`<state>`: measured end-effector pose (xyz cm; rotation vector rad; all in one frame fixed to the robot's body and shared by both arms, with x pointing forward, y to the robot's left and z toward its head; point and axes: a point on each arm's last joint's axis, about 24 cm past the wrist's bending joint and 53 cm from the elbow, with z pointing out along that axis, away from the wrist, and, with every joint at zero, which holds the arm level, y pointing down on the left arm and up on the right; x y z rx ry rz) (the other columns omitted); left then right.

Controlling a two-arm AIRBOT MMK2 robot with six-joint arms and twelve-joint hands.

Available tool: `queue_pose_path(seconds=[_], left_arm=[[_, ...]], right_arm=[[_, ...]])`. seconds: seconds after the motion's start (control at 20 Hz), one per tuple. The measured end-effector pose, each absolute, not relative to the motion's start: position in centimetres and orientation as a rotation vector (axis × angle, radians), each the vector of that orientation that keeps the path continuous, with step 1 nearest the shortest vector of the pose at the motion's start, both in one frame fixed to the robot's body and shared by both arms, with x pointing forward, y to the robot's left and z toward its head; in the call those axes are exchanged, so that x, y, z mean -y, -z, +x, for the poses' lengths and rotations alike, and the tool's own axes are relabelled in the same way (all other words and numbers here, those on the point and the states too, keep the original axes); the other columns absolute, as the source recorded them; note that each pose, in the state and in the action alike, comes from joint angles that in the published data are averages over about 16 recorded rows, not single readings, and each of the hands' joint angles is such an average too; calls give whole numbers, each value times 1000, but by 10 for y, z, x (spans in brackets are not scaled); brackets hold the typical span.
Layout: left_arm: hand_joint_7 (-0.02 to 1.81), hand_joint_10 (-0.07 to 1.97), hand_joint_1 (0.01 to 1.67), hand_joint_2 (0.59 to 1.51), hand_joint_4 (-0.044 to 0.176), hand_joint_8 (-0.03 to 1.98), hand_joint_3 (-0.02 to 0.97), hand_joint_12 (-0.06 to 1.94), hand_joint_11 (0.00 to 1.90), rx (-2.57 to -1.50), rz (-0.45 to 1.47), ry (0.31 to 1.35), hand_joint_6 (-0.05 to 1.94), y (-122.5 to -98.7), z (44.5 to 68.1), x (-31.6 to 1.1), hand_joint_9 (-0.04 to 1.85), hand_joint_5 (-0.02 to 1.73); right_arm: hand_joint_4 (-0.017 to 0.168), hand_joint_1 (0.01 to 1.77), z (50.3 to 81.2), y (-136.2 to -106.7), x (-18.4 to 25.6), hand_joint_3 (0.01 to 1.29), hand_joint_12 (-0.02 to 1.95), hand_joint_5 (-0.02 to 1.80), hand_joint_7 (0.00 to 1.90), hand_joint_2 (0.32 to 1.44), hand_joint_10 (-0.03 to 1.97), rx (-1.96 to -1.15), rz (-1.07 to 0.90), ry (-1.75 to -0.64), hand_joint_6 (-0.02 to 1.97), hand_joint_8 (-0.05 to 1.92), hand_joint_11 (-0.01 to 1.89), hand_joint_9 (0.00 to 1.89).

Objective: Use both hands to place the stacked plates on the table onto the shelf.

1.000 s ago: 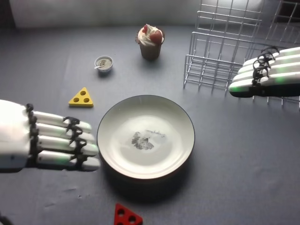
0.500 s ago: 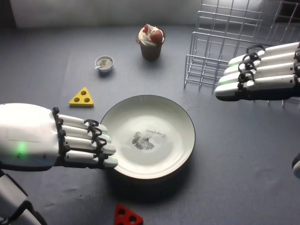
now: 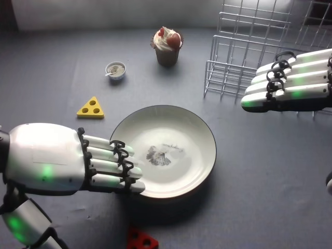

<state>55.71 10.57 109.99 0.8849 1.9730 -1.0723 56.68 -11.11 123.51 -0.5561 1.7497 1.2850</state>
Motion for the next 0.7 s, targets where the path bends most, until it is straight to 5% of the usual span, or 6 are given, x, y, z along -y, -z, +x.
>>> queue_pose_path(seconds=[0.7], left_arm=[[29,4,143,889,-5,0,4,2,43,-2013,864,1021,0,-1077,576,-107,25,12]], right_arm=[[-3,40,568,-1235,113,21,23,96,130,943,19,-1738,-566,-1267,14,6,141,146]])
